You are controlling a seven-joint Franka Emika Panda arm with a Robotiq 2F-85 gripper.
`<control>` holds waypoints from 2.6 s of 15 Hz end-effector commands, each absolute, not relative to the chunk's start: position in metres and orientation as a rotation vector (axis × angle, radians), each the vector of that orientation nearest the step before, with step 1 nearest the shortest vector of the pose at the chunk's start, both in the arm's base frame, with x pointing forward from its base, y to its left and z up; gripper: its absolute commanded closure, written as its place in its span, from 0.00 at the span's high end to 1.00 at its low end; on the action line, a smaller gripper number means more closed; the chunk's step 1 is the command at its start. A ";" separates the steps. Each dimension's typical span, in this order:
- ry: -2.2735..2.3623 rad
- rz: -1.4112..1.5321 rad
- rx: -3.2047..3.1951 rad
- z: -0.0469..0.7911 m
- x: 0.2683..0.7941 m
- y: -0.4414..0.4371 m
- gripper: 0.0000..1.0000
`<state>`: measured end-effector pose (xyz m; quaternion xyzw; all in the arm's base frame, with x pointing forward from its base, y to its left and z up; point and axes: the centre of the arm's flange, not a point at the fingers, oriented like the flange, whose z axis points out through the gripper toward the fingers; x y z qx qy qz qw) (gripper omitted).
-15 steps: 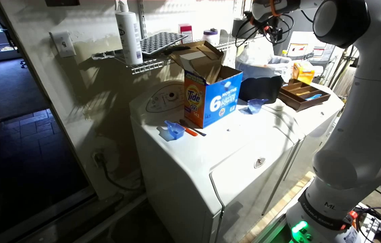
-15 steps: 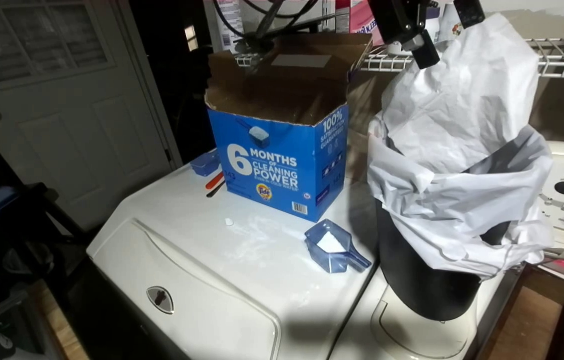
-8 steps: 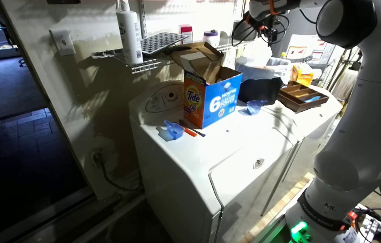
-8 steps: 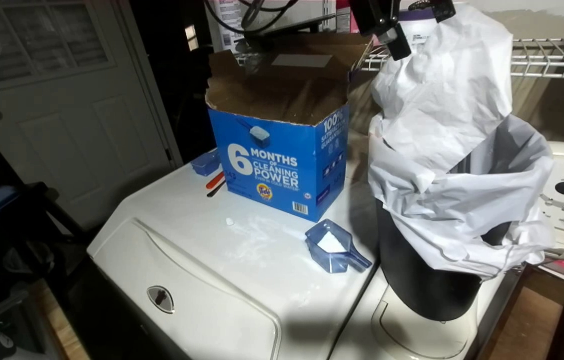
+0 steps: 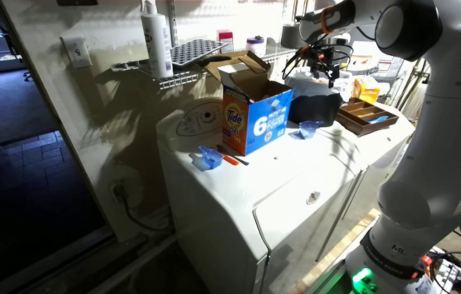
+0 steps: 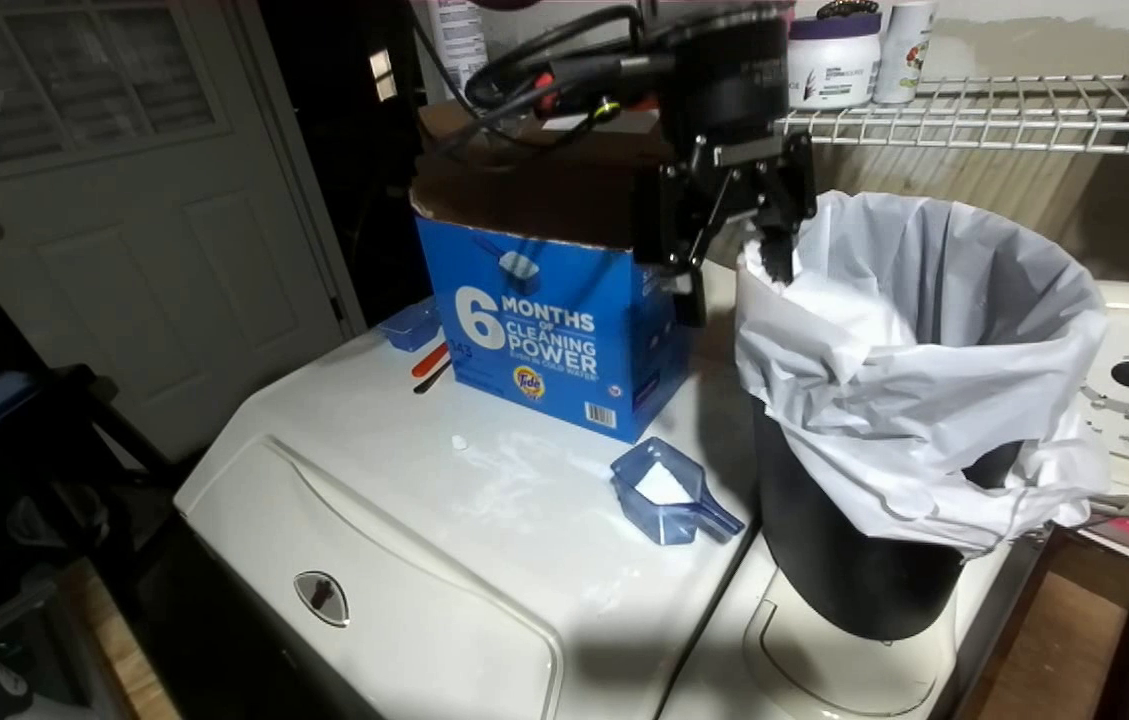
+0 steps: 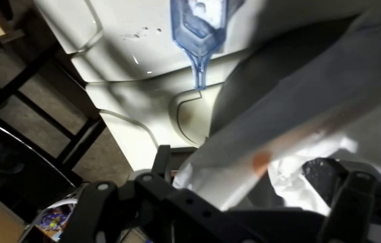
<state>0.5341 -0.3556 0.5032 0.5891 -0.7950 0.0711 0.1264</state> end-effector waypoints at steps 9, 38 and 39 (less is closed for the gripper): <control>-2.438 0.460 1.951 0.571 0.533 -0.357 1.00; -2.366 0.671 1.774 0.585 0.515 -0.386 1.00; -2.351 0.659 1.834 0.593 0.515 -0.377 1.00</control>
